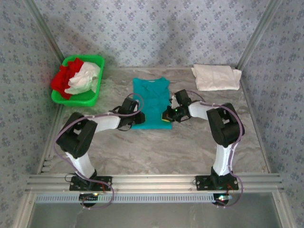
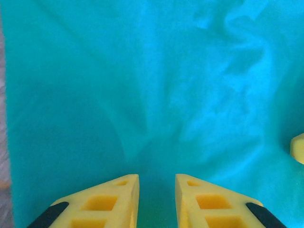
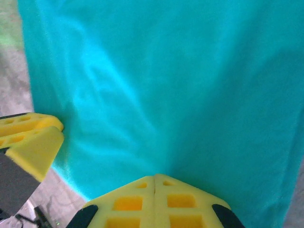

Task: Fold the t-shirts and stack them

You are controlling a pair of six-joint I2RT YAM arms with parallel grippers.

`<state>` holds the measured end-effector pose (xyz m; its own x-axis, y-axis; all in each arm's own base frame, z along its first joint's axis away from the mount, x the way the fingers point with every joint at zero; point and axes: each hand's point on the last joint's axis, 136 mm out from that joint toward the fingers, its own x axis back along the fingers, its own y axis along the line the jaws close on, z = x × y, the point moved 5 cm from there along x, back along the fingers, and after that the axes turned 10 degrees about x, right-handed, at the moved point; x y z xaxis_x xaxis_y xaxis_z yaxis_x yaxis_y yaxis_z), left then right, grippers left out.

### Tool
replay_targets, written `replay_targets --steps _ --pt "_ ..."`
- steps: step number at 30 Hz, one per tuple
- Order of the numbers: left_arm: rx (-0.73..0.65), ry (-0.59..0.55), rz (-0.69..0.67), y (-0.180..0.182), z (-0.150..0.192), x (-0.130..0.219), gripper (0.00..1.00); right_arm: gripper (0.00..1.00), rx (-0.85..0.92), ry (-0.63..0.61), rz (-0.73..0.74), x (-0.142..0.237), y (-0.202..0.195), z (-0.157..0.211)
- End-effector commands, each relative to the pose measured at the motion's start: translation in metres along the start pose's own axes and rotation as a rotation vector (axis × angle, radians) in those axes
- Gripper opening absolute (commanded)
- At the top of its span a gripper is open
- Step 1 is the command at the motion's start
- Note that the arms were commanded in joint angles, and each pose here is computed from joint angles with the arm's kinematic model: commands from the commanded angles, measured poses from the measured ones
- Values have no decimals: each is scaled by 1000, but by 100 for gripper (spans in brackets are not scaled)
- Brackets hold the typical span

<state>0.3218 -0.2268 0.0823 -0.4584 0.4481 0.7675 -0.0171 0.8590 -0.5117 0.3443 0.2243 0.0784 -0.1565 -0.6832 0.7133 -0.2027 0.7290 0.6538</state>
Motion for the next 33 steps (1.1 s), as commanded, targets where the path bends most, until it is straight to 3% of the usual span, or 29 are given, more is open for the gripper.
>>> replay_targets --steps 1,4,13,22,24,30,33 --pt "8 -11 31 -10 6 21 27 0 46 22 -90 14 33 11" --pt "35 1 61 -3 19 20 27 0 46 39 -93 12 32 24" --pt "91 74 -24 35 51 -2 25 0 -10 98 -36 -16 -5 48" --pt "98 -27 -12 26 33 57 40 0 -3 14 43 32 2 46" --pt "130 -2 9 32 33 63 45 14 -43 -3 53 41 -5 48" --pt "189 89 39 48 38 63 53 30 -102 1 65 48 -21 55" --pt "195 119 60 46 39 59 55 32 -126 17 50 43 -23 58"
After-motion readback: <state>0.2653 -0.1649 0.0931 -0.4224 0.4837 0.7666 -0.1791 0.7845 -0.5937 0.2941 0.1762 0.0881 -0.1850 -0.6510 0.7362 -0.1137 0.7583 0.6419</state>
